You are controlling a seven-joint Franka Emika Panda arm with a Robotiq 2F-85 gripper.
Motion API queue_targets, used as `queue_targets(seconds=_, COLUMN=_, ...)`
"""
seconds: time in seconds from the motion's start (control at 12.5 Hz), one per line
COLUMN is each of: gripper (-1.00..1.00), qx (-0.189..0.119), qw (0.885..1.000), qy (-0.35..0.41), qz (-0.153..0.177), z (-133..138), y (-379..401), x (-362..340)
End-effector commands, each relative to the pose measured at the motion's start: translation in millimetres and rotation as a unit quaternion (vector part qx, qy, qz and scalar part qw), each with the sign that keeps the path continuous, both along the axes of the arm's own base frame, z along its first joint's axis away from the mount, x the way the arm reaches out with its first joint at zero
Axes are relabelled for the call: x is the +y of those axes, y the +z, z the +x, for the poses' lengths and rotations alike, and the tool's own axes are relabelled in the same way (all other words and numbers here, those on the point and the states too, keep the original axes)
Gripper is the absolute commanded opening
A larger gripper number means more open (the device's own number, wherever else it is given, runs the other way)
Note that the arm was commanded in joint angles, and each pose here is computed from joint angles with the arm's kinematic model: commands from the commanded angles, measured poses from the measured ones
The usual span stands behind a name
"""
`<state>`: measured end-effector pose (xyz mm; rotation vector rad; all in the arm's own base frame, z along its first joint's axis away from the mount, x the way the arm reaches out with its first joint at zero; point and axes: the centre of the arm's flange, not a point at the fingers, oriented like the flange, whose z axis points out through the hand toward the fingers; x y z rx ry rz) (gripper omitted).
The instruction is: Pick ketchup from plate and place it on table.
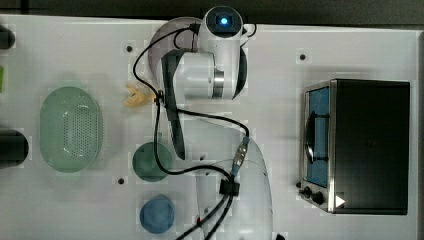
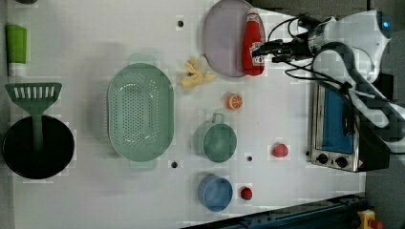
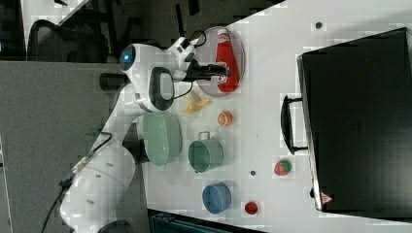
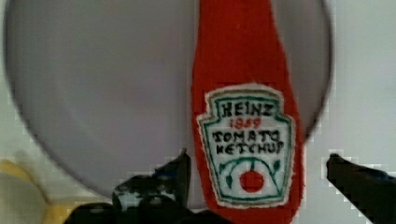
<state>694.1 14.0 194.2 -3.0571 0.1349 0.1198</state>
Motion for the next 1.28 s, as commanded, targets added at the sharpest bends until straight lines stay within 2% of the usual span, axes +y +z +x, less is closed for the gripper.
queue_targets(seconds=0.08, gripper=1.00, qx=-0.032, qw=0.998, qy=0.049, qz=-0.005, z=14.9, y=-11.8, x=11.0)
queue_targets(seconds=0.32, gripper=1.00, qx=-0.062, qw=0.997, qy=0.055, qz=-0.009, z=21.0, y=-30.6, x=14.1)
queue_targets(seconds=0.56, gripper=1.00, qx=-0.074, qw=0.996, qy=0.058, qz=-0.008, z=23.6, y=-39.3, x=19.8)
queue_targets(seconds=0.64, gripper=1.00, qx=-0.069, qw=0.996, qy=0.058, qz=-0.010, z=22.2, y=-42.4, x=18.2)
queue_targets(seconds=0.72, gripper=0.91, qx=-0.070, qw=0.996, qy=0.057, qz=-0.011, z=22.7, y=-42.0, x=17.0)
queue_targets(seconds=0.96, gripper=0.20, qx=-0.072, qw=0.996, qy=0.057, qz=-0.012, z=23.9, y=-40.6, x=16.3)
queue_targets(seconds=1.28, gripper=0.19, qx=-0.093, qw=0.995, qy=0.037, qz=-0.008, z=32.6, y=-10.9, x=19.3)
